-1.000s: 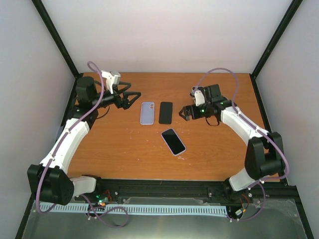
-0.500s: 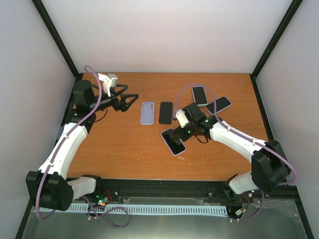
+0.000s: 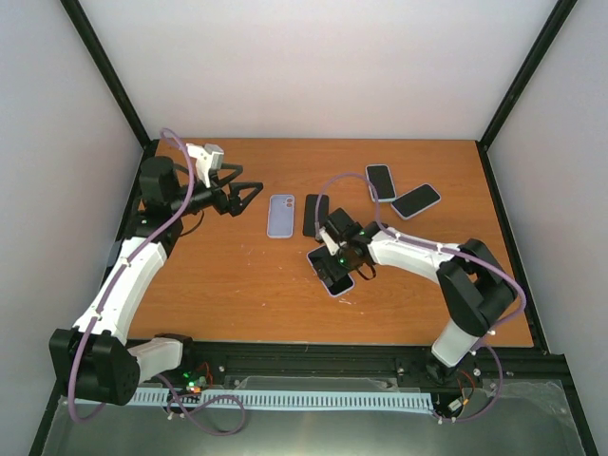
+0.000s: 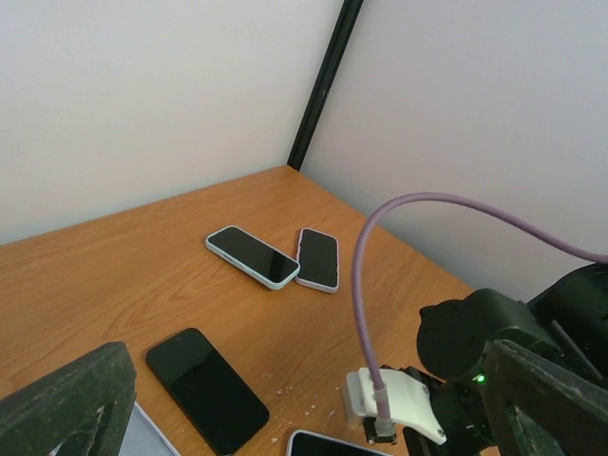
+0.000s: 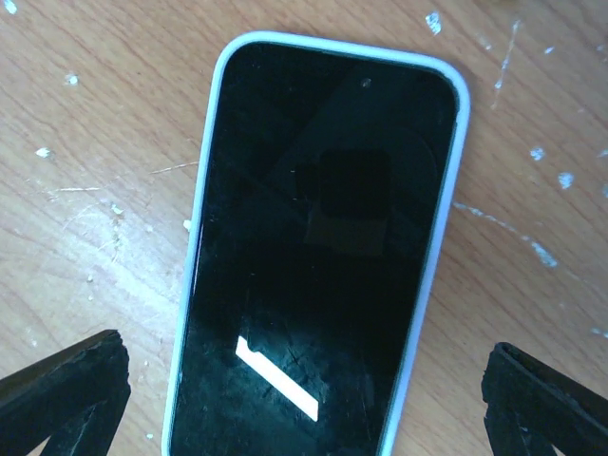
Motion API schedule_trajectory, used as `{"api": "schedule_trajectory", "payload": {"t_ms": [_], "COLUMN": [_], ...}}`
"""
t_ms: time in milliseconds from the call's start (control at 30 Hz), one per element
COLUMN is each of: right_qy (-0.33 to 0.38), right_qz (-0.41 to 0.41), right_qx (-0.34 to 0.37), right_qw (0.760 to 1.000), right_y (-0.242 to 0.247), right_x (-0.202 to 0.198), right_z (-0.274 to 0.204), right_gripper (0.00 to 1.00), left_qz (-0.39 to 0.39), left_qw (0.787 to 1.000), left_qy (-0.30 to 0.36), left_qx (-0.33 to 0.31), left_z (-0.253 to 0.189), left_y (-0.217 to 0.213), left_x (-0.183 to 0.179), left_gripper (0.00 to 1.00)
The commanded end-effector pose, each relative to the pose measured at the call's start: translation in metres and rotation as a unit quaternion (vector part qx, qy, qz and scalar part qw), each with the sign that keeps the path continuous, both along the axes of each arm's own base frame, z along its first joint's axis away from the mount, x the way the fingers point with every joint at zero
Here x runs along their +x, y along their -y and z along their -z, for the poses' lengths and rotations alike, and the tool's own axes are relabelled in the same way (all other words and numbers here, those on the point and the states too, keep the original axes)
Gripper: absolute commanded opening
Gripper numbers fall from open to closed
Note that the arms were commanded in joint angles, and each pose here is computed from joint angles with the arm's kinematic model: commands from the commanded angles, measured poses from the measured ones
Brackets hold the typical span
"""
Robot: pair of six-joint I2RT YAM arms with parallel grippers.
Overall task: Take the phone out of the phone case
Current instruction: Pick up the phone at the center of the board.
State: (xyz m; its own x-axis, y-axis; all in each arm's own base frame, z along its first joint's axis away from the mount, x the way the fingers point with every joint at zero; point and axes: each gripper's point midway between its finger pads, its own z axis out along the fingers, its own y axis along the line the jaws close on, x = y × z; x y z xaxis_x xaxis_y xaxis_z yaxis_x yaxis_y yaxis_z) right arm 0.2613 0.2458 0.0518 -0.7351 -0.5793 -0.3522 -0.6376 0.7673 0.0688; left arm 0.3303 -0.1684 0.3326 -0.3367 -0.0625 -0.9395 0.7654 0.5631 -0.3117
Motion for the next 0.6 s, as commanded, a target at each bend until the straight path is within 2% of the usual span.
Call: {"api": "schedule_trajectory", "payload": {"t_ms": [0,567], "right_qy": [-0.011,-0.033], "right_qz": [0.02,0.038], "right_qx": [-0.011,-0.071], "right_qw": [1.0,0.996], "right_y": [-0.008,-0.005], "right_x": [0.003,0.005], "right_z": [0.005,0.048], "right_gripper": [1.0,1.0], "left_qz": [-0.005,-0.005], "left_qw": [1.0,1.0], "left_qy": [0.025,0.018], "left_qx": [0.0,-0.004], "left_z": [-0.01,-0.006], "left_y": [-0.003,-0.003], "left_x": [-0.001,0.001], "left_gripper": [1.0,1.0]}}
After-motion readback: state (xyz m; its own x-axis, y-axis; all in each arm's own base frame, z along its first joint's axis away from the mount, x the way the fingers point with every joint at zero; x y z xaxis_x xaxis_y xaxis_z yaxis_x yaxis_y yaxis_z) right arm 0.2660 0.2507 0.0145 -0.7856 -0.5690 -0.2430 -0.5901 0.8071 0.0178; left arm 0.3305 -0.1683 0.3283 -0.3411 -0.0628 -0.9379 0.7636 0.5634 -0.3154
